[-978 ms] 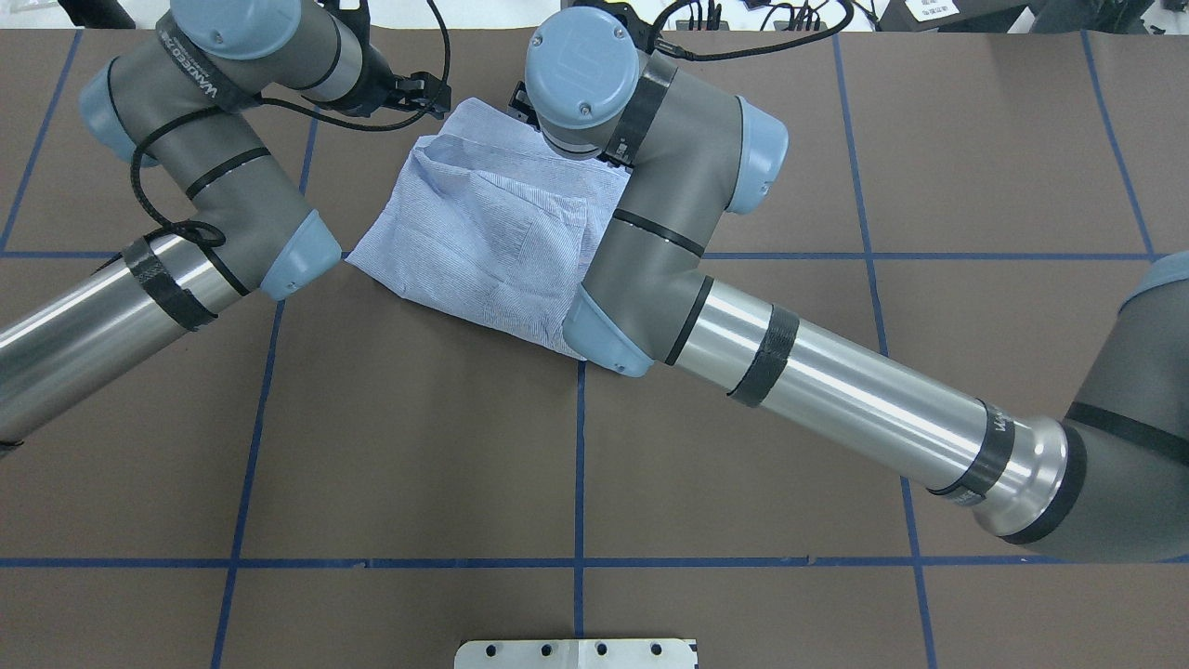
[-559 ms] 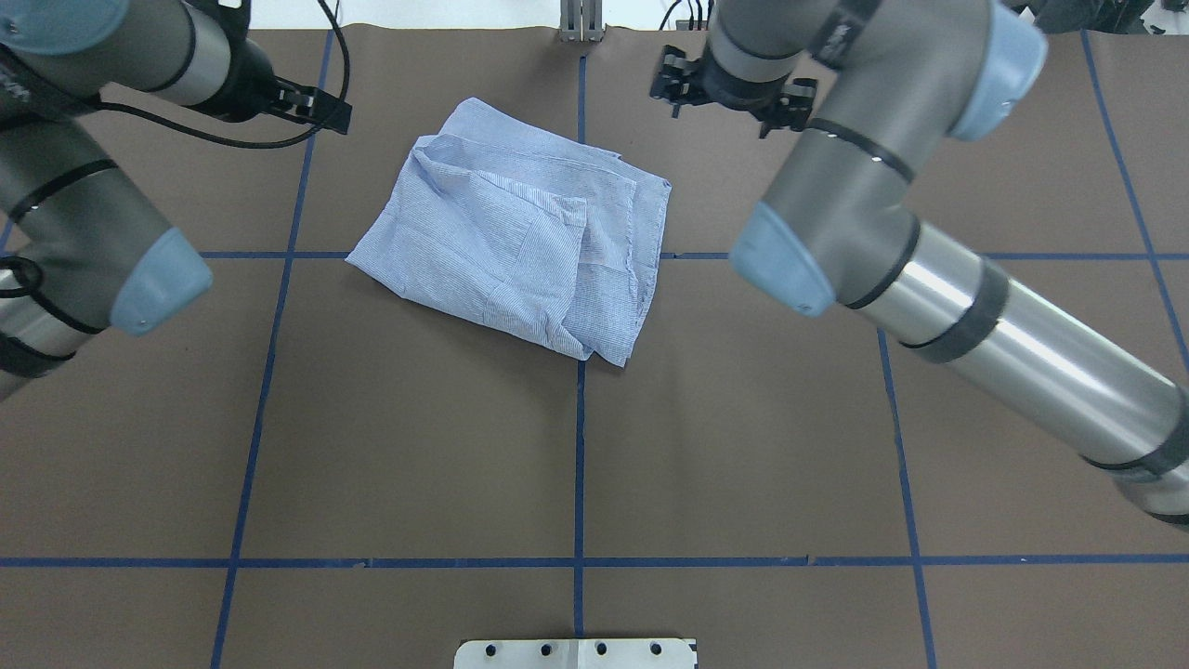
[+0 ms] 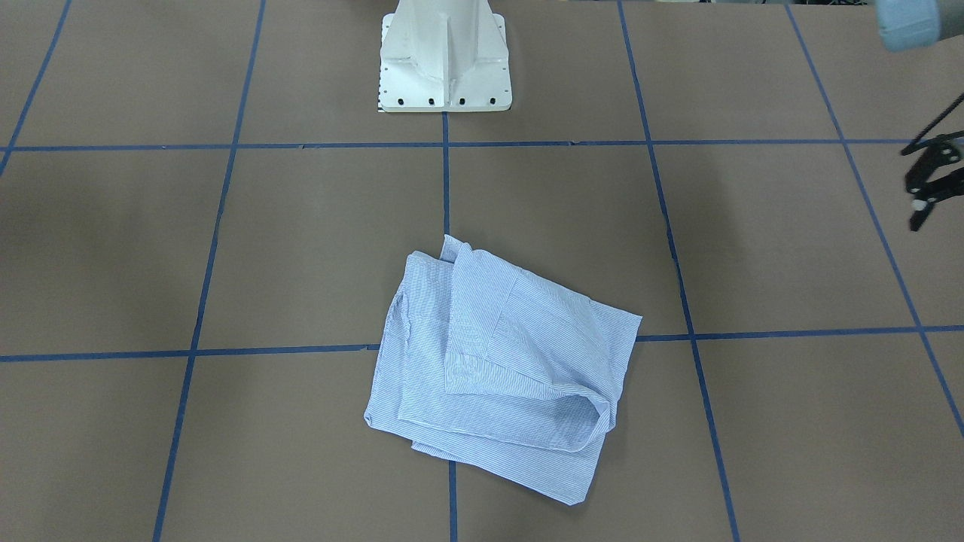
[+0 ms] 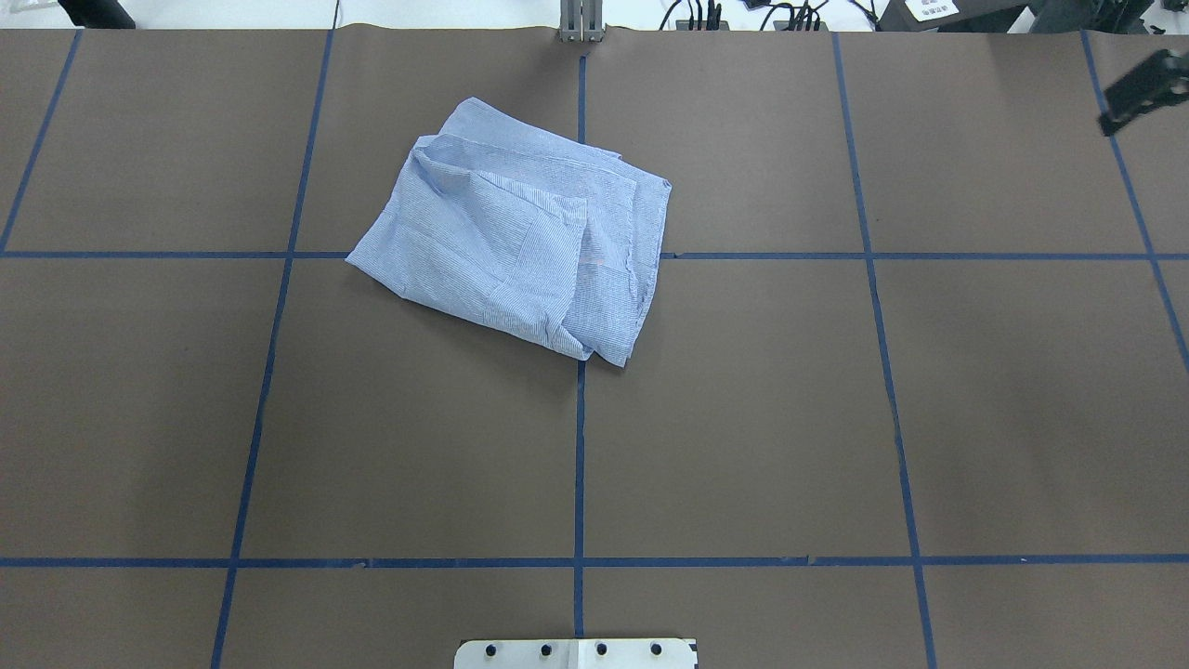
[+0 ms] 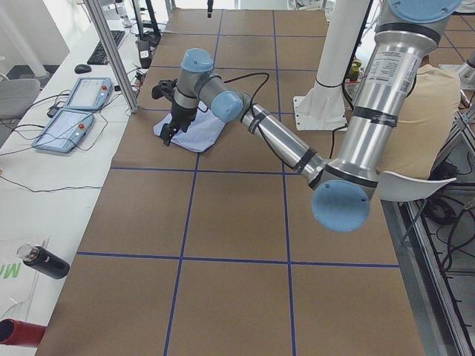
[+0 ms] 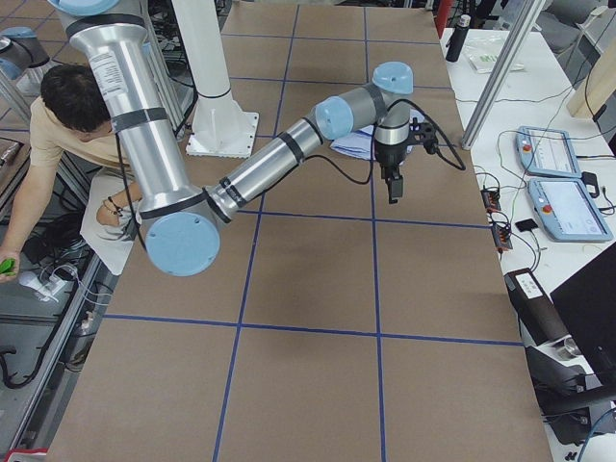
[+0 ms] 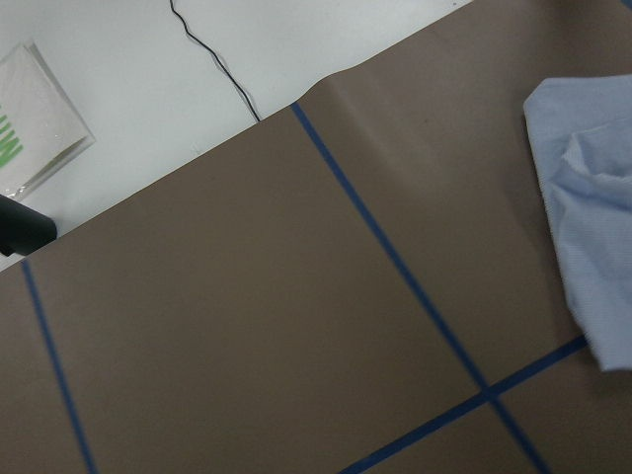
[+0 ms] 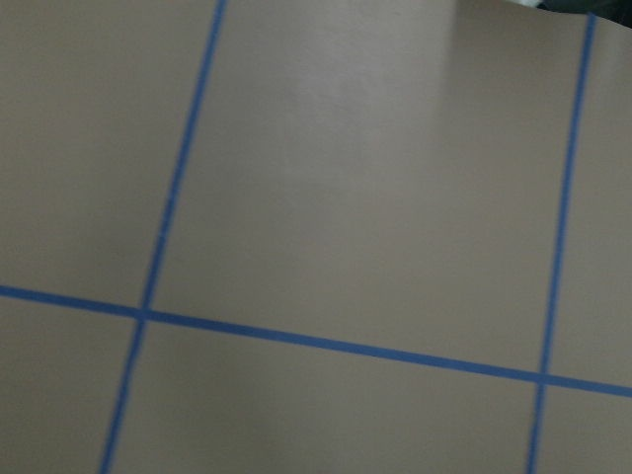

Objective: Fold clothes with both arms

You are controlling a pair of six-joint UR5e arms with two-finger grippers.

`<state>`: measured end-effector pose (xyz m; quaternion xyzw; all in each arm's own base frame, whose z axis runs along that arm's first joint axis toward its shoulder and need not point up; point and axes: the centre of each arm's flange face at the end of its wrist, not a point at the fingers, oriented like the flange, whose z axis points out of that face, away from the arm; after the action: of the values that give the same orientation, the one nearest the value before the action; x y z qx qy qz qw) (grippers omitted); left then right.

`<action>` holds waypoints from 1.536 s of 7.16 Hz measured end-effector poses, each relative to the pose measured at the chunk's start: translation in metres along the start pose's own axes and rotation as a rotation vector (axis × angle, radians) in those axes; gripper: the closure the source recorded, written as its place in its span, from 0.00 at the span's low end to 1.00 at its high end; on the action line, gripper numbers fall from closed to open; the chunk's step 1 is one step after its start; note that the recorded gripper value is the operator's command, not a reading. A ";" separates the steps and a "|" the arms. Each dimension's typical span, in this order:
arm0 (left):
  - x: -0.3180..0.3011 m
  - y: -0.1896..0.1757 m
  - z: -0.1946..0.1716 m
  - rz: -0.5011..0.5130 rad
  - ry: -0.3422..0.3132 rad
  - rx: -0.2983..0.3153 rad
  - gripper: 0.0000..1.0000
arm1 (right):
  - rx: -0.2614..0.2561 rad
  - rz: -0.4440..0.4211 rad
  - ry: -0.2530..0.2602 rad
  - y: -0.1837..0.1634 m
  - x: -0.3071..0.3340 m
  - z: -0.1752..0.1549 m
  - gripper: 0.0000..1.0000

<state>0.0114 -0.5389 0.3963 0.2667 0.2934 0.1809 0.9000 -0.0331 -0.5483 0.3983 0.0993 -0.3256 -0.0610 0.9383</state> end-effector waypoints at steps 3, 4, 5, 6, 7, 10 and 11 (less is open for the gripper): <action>-0.093 0.131 0.002 -0.166 -0.034 -0.100 0.00 | -0.091 0.062 -0.021 0.136 0.155 0.035 0.00; -0.107 0.147 0.002 -0.202 -0.042 -0.108 0.00 | -0.116 0.090 -0.018 0.172 0.178 0.057 0.00; -0.115 0.159 0.005 -0.234 -0.041 -0.127 0.00 | -0.121 0.097 -0.014 0.194 0.194 0.077 0.00; -0.119 0.167 0.008 -0.260 -0.038 -0.148 0.00 | -0.111 0.090 -0.012 0.204 0.205 0.092 0.00; -0.120 0.175 0.012 -0.287 -0.025 -0.164 0.00 | -0.095 0.092 -0.011 0.207 0.210 0.100 0.00; -0.105 0.209 0.022 -0.427 0.090 -0.180 0.00 | -0.051 0.102 -0.025 0.197 0.197 0.107 0.00; -0.104 0.212 0.023 -0.436 0.099 -0.182 0.00 | -0.043 0.096 -0.046 0.192 0.192 0.105 0.00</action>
<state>-0.0892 -0.4295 0.5816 0.1056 0.3701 0.0206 0.9227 0.0604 -0.4110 0.6375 0.0619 -0.3501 -0.0250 0.9343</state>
